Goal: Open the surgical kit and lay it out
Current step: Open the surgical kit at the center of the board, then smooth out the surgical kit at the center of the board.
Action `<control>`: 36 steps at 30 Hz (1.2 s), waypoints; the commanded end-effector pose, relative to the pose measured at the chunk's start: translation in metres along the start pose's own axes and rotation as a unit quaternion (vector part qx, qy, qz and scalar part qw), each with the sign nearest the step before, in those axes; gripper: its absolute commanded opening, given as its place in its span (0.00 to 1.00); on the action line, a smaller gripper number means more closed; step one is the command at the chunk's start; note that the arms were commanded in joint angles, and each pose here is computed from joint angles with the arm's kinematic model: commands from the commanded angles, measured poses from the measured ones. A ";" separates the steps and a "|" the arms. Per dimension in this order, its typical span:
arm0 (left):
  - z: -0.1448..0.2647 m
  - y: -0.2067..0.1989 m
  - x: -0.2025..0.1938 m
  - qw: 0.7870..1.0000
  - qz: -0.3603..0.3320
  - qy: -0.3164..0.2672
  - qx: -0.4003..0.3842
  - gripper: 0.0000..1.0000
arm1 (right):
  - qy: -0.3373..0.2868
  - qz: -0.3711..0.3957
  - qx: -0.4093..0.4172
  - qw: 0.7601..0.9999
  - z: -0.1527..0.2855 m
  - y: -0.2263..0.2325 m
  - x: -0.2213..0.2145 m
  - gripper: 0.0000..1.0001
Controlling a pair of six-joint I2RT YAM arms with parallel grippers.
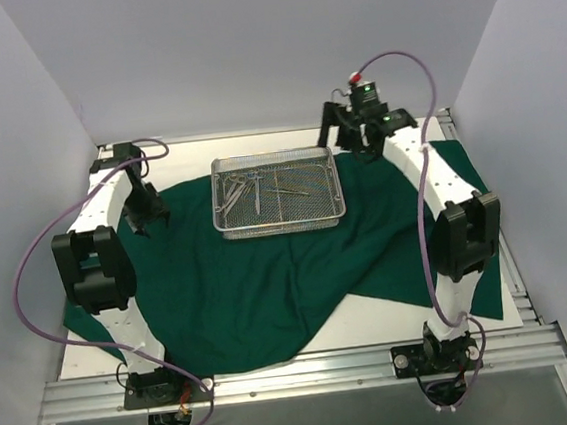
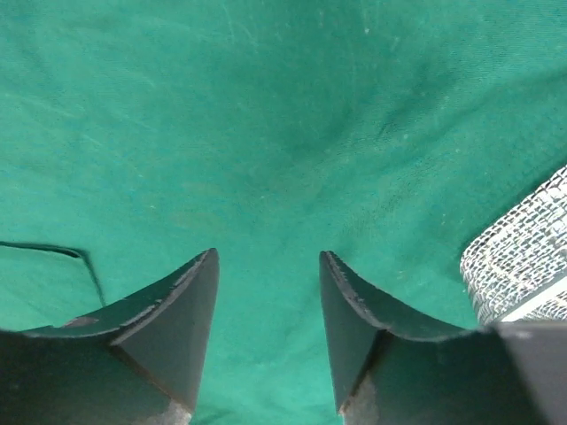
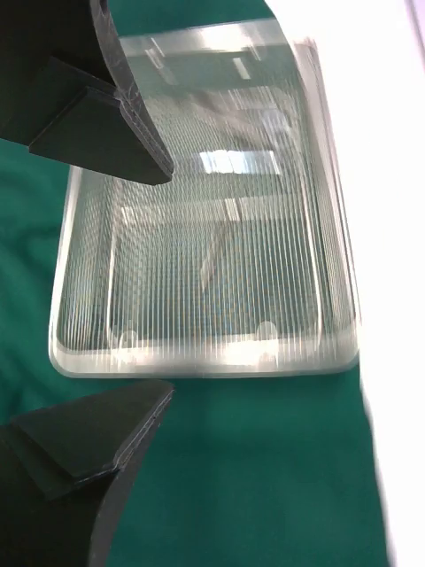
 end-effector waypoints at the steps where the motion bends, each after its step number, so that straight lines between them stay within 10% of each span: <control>1: 0.026 -0.005 0.028 0.997 -0.016 -0.065 -0.033 0.61 | 0.064 -0.017 -0.054 0.996 0.001 -0.040 -0.017 1.00; 7: 0.027 -0.021 0.076 0.975 -0.152 -0.144 -0.070 0.89 | 0.091 -0.047 0.018 0.995 0.004 -0.030 -0.029 1.00; 18: -0.061 -0.050 0.139 0.943 -0.279 -0.094 -0.156 0.89 | 0.127 -0.031 0.036 0.991 0.021 -0.036 -0.083 1.00; 36: -0.118 -0.050 0.154 0.950 -0.278 -0.122 -0.076 0.81 | 0.154 -0.046 0.056 0.985 -0.001 -0.046 -0.097 1.00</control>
Point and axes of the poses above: each gripper's point midway between its finger pads, its own z axis back along the fingers, its own y axis along the line the jaws close on, x = y × z, the point moved 6 cm from there along z, back along the fingers, and after that the axes turned 15 degrees about z, right-handed, at the moved point
